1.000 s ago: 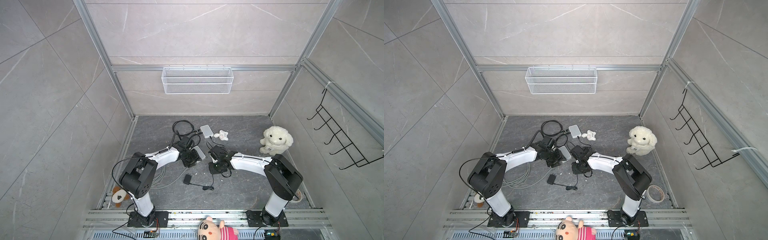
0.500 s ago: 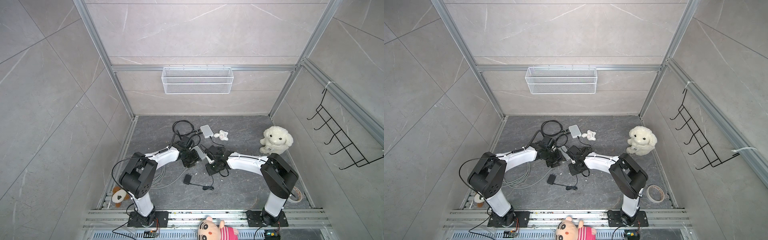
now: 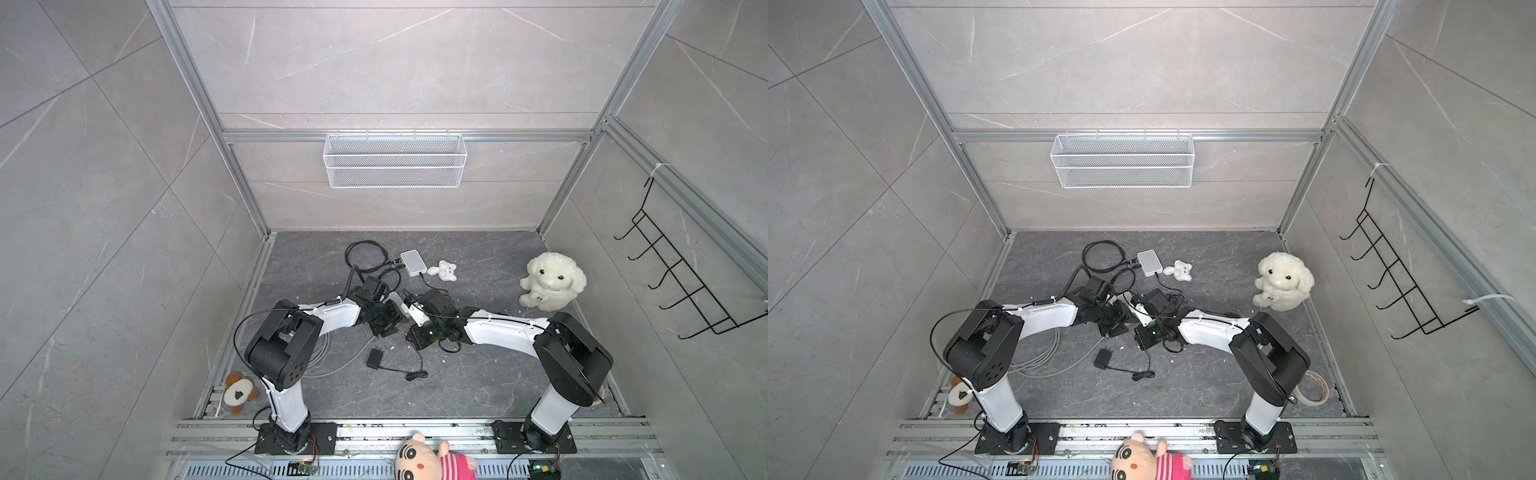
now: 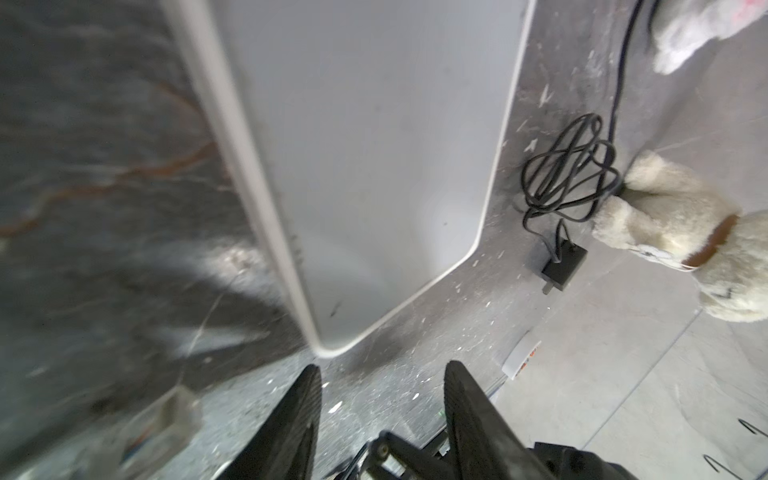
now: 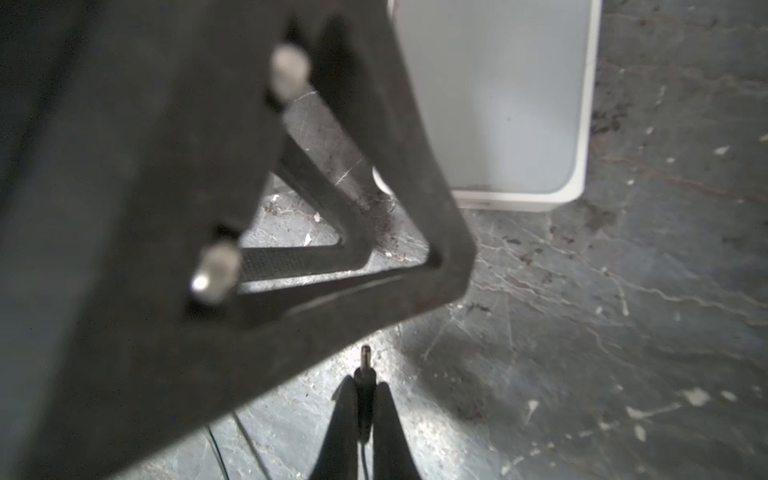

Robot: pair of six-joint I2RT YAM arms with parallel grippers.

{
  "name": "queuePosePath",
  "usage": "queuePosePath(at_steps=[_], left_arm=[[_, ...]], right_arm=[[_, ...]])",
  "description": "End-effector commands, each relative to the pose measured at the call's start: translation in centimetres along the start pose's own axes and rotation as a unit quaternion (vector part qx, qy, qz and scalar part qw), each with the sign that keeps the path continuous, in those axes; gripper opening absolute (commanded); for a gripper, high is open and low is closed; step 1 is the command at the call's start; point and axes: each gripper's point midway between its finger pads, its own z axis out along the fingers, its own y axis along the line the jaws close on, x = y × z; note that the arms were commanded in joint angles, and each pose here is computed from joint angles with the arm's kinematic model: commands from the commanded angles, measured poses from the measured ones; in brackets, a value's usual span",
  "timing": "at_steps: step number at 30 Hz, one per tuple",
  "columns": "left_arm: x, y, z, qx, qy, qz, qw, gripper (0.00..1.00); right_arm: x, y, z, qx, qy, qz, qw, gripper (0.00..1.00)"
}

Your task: Insert the plug into the switch port

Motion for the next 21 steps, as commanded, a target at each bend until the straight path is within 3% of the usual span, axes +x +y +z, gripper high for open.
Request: queuePosePath(at_steps=[1, 21], left_arm=[[0.1, -0.8, 0.2, 0.021, 0.009, -0.006, 1.0, 0.45], [0.7, -0.8, -0.3, 0.023, 0.014, 0.011, 1.0, 0.28]], right_arm=[[-1.0, 0.8, -0.5, -0.022, -0.018, -0.011, 1.0, 0.04], [-2.5, 0.2, 0.9, -0.051, -0.012, 0.033, 0.998, 0.02]])
